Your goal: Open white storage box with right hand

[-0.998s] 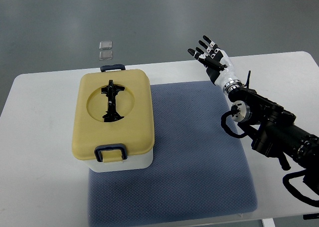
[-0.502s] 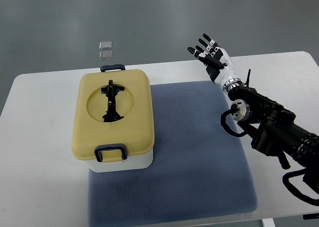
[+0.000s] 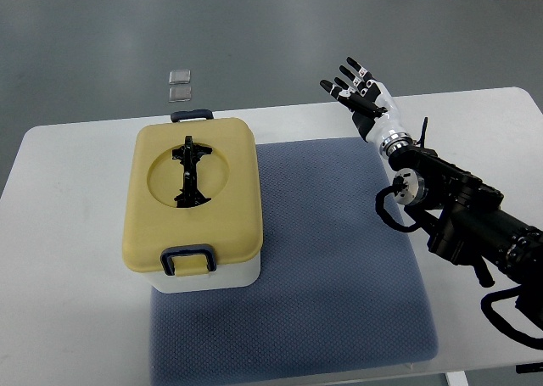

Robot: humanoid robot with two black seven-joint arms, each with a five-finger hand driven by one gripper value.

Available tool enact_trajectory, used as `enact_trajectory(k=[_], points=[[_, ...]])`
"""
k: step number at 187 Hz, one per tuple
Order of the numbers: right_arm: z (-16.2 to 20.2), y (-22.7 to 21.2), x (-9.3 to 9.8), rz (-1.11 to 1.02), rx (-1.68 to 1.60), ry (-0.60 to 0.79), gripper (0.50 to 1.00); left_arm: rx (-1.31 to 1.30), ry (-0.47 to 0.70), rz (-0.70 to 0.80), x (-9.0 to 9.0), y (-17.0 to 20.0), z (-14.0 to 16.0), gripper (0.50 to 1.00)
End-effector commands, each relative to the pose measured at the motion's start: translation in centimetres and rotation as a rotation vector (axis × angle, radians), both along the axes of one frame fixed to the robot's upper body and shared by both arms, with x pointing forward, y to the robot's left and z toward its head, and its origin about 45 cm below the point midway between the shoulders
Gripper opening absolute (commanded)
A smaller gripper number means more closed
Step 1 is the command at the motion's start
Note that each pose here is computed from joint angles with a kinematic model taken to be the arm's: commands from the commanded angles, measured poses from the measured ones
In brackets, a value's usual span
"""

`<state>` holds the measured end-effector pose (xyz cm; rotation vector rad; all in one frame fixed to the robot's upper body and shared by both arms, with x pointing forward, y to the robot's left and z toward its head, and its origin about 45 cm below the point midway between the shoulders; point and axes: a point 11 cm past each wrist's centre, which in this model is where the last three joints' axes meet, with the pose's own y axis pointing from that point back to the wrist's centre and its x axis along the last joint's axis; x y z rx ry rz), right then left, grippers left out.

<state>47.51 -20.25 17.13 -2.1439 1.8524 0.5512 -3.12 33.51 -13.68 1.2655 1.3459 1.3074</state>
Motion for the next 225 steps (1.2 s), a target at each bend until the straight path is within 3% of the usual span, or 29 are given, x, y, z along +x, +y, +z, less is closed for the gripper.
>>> enact_trajectory(k=[1,69,129,176,225], points=[[0.3,-0.8,0.2,0.001,-0.030,-0.009,0.928,0.000,0.000,0.000,0.0,0.0,0.0,1.000],[6.7,-1.7,2.8,0.138,-0.349,-0.196,0.928,0.000,0.000,0.000,0.0,0.0,0.0,1.000],[17.5,2.1,4.5,0.427,-0.811,-0.532,0.928,0.000,0.000,-0.001,0.0,0.0,0.0,1.000],[21.1,9.4,1.2,0.757,-1.106,-0.796,0.928,0.000,0.000,-0.001,0.0,0.0,0.0,1.000],[21.0,16.3,-4.4,1.096,-1.318,-1.039,0.928,0.000,0.000,-0.001,0.0,0.0,0.0,1.000]])
